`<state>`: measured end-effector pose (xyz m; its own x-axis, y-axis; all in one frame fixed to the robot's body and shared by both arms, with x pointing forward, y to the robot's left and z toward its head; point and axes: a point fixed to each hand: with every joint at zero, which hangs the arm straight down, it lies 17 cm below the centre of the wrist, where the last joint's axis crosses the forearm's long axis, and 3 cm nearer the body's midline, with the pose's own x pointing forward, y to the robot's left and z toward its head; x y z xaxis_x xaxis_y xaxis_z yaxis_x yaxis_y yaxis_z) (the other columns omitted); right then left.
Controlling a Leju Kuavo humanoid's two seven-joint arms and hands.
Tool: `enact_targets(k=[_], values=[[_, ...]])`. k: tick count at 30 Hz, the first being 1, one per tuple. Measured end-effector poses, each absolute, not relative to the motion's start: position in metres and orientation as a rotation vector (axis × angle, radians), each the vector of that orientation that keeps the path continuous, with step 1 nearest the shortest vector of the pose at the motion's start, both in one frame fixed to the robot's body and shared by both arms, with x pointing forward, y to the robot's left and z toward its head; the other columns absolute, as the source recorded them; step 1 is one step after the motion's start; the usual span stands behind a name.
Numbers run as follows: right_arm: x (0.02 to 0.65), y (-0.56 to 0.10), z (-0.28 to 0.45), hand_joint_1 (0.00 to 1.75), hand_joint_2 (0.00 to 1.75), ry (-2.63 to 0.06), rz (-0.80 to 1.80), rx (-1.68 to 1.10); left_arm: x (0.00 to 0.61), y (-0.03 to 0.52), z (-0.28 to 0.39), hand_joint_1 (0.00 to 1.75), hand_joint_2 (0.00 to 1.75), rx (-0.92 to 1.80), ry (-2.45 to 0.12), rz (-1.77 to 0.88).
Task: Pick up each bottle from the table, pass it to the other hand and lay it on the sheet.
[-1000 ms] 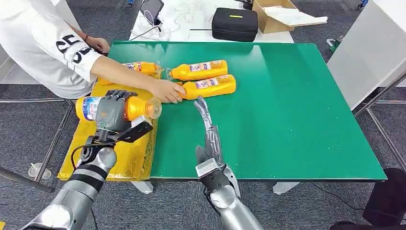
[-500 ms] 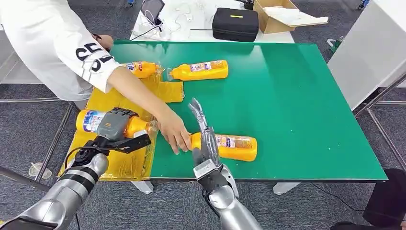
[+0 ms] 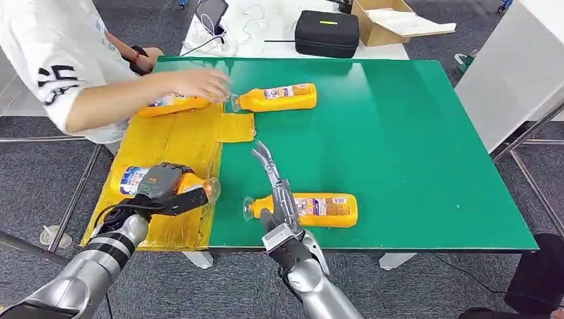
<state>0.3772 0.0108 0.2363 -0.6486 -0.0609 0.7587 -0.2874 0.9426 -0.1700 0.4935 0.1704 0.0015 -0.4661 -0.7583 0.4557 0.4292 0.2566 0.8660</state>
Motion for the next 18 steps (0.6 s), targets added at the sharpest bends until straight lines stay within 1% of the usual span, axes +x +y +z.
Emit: enact_targets(k=[1, 2, 7, 8, 18], values=[[0.377, 0.012, 0.235, 0.00, 0.00, -2.259, 0.354, 0.247, 0.493, 0.171, 0.000, 0.54, 1.75, 0.323, -1.486, -1.443], [0.377, 0.013, 0.234, 0.00, 0.00, -2.256, 0.358, 0.251, 0.492, 0.171, -0.001, 0.07, 1.75, 0.324, -1.478, -1.449], [0.377, 0.016, 0.228, 0.00, 0.00, -2.232, 0.370, 0.270, 0.485, 0.175, -0.018, 0.07, 1.75, 0.320, -1.406, -1.497], [0.377, 0.016, 0.227, 0.00, 0.00, -2.229, 0.372, 0.271, 0.484, 0.175, -0.019, 0.00, 1.75, 0.319, -1.400, -1.500], [0.378, 0.020, 0.218, 0.00, 0.00, -2.203, 0.392, 0.289, 0.479, 0.174, -0.025, 0.00, 1.75, 0.253, -1.369, -1.474]])
